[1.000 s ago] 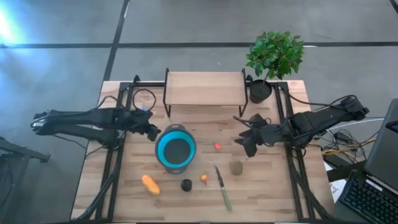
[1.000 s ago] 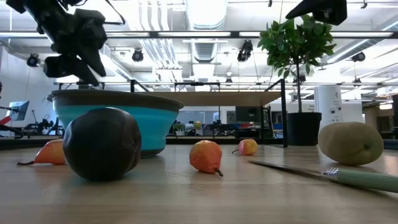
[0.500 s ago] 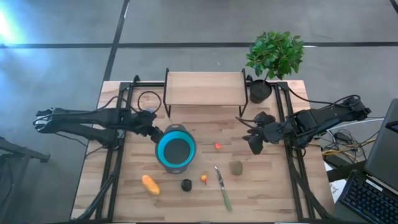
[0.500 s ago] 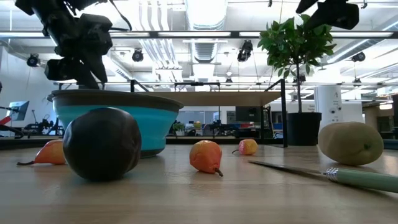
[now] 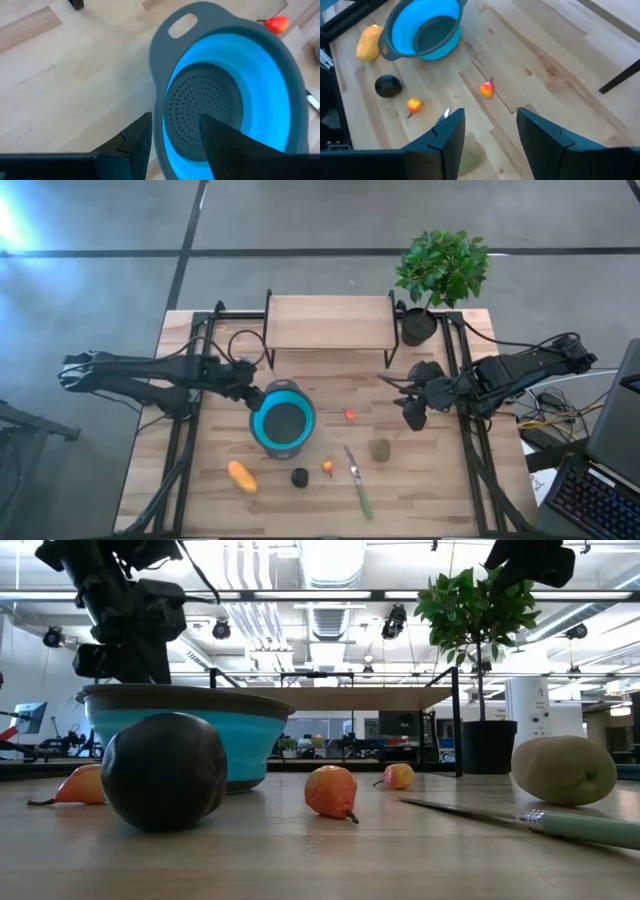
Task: Pick & Place Fruit
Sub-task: Put the blue strainer bowl on the shelf, then put the top orange pear into the blue strainer bowl
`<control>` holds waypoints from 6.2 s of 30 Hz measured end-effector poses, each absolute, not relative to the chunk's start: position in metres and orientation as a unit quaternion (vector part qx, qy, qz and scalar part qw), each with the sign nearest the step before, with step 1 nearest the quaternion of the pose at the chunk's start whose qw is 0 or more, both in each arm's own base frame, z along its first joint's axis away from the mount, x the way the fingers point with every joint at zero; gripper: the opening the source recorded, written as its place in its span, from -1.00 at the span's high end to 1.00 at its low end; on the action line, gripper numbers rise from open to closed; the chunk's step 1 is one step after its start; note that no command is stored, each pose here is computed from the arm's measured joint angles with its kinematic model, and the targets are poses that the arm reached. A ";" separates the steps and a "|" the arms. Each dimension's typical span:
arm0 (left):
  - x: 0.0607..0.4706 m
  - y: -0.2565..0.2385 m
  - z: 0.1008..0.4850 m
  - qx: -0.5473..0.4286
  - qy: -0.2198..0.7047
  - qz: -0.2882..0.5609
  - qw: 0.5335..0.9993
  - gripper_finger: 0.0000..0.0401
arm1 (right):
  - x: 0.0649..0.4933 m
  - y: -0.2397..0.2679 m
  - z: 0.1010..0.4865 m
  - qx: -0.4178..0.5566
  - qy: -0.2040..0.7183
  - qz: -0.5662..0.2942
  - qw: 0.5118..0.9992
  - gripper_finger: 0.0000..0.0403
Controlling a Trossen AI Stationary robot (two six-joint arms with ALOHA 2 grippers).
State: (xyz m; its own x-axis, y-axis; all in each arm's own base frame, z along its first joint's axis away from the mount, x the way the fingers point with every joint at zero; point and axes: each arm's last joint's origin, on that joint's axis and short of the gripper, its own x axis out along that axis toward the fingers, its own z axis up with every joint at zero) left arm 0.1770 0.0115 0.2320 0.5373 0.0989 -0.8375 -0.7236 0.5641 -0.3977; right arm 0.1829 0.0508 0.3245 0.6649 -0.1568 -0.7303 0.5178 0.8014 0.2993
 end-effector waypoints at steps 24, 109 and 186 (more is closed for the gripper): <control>0.195 0.012 0.203 -0.369 0.477 0.290 0.743 0.16 | 0.182 0.051 0.325 0.225 0.367 -0.183 0.884 0.43; 0.220 0.175 0.380 -0.448 0.294 0.369 0.759 0.88 | 0.181 0.050 0.306 0.195 0.387 -0.198 0.879 0.50; 0.217 0.222 0.401 -0.419 0.316 0.324 0.787 0.16 | 0.183 0.050 0.307 0.201 0.378 -0.194 0.883 0.41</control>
State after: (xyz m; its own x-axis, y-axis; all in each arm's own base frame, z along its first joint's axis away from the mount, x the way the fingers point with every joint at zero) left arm 0.2175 0.2219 0.4007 0.5902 0.2441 -0.7695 -0.7749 0.4386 -0.4552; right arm 0.1832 0.0503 0.3070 0.6385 -0.1911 -0.7455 0.4951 0.8436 0.2078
